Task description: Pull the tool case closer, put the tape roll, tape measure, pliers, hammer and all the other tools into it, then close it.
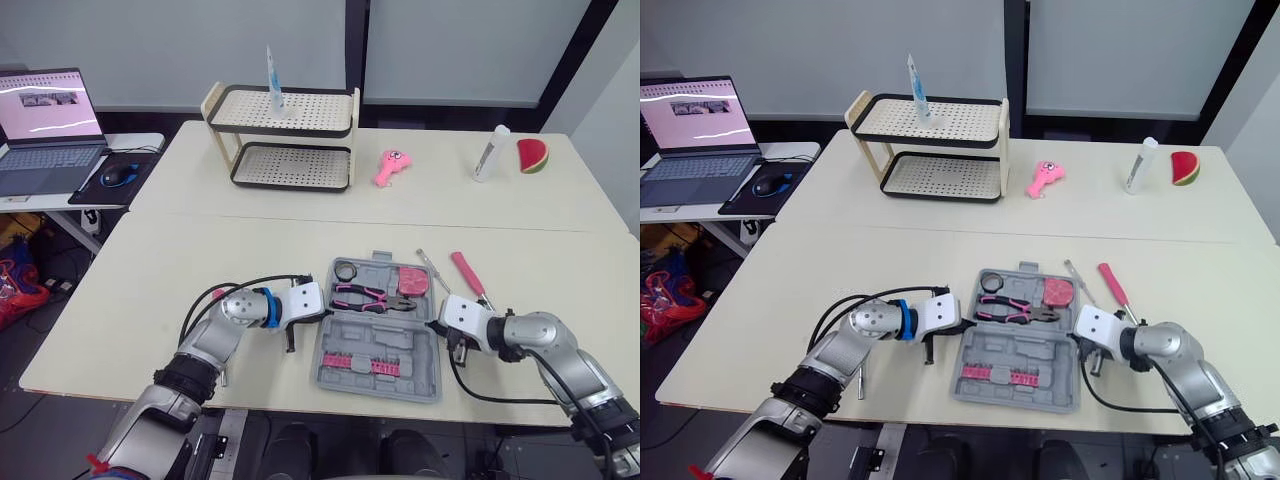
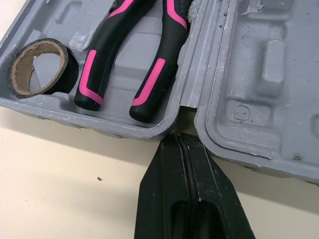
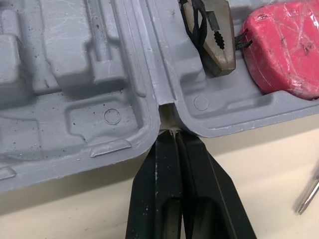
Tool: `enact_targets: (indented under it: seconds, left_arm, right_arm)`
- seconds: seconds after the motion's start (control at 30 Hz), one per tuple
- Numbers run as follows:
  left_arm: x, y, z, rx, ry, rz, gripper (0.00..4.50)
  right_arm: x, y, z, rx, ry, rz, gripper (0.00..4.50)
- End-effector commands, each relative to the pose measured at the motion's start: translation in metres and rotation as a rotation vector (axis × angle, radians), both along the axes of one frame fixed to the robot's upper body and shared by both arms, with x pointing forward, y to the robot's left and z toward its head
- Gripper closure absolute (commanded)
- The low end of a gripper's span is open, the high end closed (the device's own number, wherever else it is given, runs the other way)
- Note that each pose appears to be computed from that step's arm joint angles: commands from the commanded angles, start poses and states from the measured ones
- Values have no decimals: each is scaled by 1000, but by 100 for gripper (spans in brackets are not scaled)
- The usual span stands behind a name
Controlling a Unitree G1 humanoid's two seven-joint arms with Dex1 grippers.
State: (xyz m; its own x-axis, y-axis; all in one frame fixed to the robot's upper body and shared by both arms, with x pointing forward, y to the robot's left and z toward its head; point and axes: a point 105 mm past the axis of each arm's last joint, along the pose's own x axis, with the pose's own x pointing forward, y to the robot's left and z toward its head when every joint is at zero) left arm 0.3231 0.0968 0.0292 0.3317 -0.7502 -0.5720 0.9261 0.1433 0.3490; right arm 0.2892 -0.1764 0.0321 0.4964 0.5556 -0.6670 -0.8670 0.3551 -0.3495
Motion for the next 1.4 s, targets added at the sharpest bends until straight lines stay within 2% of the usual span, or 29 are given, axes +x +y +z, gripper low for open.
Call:
enact_targets:
  seconds: [0.03, 0.6, 1.4]
  left_arm:
    - [-3, -10, 1, -6, -14, -37, 450]
    - [9, -6, -1, 35, -96, -30, 450]
    - [-14, -24, -9, 8, -29, -124, 450]
  right_arm:
    - [7, 17, 13, 31, -72, 58, 449]
    - [21, 18, 13, 43, -100, 28, 449]
    - [6, 18, 2, 40, -42, 37, 449]
